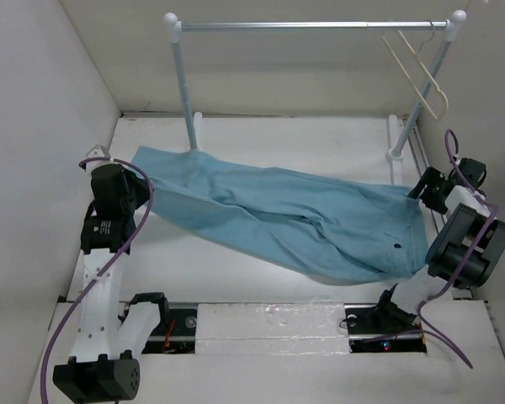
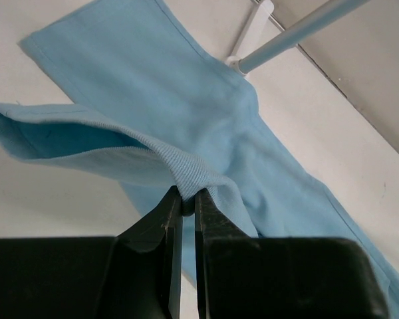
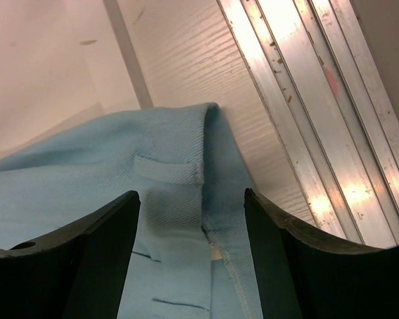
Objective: Place the trousers on the hanger
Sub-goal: Flatten out the trousers at the center of the board.
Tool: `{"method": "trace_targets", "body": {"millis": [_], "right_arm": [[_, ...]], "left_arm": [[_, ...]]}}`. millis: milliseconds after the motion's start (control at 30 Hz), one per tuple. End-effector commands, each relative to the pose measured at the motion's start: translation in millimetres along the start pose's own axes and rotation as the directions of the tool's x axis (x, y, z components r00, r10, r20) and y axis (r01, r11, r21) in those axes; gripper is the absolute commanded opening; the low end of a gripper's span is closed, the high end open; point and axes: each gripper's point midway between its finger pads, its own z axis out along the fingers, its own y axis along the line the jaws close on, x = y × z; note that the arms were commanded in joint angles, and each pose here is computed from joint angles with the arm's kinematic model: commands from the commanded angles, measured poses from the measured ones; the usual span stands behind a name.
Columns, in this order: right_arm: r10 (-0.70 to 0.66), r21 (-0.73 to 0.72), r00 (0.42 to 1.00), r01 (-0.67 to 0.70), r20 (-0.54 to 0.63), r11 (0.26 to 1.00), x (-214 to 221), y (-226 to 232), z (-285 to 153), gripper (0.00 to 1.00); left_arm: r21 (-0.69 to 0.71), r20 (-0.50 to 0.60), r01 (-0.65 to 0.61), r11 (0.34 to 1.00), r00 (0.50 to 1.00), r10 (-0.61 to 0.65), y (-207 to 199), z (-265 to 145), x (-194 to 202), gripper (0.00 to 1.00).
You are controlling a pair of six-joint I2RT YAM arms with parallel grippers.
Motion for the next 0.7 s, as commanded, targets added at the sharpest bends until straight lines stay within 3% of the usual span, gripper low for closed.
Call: {"method": "trace_targets", "body": {"millis": [0, 100, 200, 233, 333, 500, 667], "right_arm": [[-0.026, 0.043, 0.999, 0.024, 0.037, 0.999, -17.6, -10.4, 1.7, 0.70], [-0.022, 0.004, 0.999, 0.022, 0.029, 1.000, -14.9, -6.5, 11.7, 0.63], [-0.018, -0.026, 1.000, 0.018, 0.018, 0.999, -11.2, 0.4, 16.5, 0.39], [-0.013, -0.051, 1.000, 0.014, 0.020, 0.999, -11.3, 5.1, 15.8, 0.22], [-0.003, -0.110, 0.997, 0.011, 0.077, 0.994, -24.6, 18.9, 7.6, 0.03], [0.086, -0.205, 0.983, -0.052, 0.164, 0.977, -74.0, 37.1, -7.0, 0.00], [0.192, -0.303, 0.959, -0.123, 0.209, 0.945, -124.1, 61.6, 10.3, 0.00]], "left_arm": [[0.051, 0.010, -0.020, 0.998, 1.000, 0.019, -7.1, -6.5, -2.8, 0.00], [0.058, 0.001, -0.020, 0.998, 1.000, 0.020, -7.6, -5.5, 0.0, 0.00], [0.058, -0.005, -0.016, 0.998, 1.000, 0.016, -7.0, -3.1, 2.6, 0.00], [0.059, -0.003, -0.020, 0.998, 1.000, 0.021, -6.8, -3.2, 2.6, 0.00], [0.015, 0.018, -0.039, 0.999, 0.999, 0.039, 0.8, -1.1, -2.0, 0.00], [-0.174, 0.112, -0.071, 0.982, 0.990, 0.091, 30.9, 2.6, -25.9, 0.00], [-0.247, 0.160, -0.057, 0.967, 0.982, 0.098, 34.4, -3.5, -51.3, 0.00]]}}
